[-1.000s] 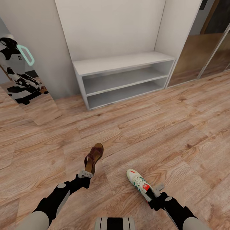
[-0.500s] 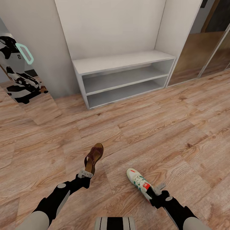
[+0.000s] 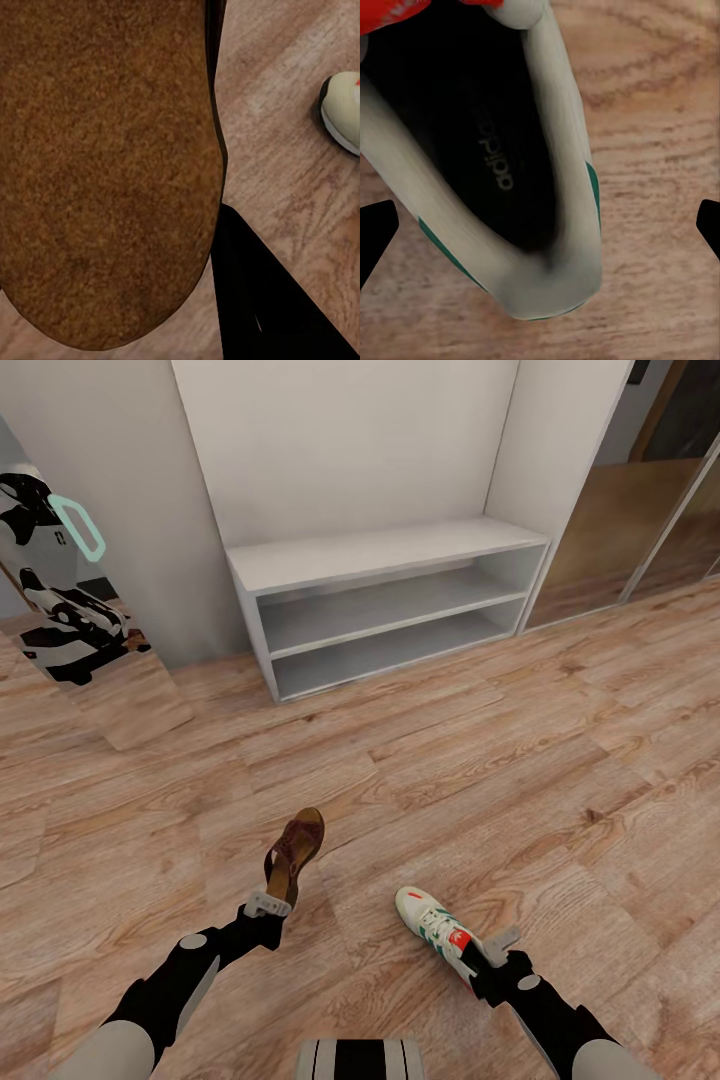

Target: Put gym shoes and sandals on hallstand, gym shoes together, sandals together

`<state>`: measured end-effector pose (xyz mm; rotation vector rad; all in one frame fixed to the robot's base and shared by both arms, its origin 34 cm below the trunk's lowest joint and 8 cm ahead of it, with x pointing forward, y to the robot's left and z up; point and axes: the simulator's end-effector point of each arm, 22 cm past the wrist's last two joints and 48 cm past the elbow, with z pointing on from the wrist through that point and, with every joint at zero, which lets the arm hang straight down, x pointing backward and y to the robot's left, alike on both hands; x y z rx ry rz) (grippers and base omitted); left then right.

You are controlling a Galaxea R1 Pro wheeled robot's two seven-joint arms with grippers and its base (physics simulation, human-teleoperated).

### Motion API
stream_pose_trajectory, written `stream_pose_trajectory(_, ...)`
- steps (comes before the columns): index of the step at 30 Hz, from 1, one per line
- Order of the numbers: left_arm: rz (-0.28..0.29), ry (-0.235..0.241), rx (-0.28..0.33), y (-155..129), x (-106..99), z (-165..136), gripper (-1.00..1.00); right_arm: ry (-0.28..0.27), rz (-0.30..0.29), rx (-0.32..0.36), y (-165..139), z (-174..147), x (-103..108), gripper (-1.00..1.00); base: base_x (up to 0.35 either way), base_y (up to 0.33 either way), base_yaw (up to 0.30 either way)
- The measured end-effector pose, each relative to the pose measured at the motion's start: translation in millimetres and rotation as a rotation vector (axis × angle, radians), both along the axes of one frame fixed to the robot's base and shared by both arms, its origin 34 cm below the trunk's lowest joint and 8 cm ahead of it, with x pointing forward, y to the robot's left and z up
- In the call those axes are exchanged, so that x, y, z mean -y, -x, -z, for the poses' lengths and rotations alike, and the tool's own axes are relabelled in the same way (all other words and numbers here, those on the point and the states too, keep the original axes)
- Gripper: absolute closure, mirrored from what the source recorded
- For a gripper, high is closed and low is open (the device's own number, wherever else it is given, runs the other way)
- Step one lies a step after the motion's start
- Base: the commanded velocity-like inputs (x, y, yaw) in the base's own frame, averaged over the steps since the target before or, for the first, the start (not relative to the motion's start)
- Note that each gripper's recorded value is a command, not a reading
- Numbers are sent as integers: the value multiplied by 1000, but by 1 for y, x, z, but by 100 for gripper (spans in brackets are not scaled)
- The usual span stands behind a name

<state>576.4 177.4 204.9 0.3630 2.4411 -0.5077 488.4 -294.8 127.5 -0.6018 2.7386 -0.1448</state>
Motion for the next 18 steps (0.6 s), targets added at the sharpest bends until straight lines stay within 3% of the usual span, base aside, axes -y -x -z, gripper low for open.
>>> stream_pose_trajectory(18,1,1,-41,13,1,21,100,-1,-2,-40,15,17,-1,-100,0,0,0)
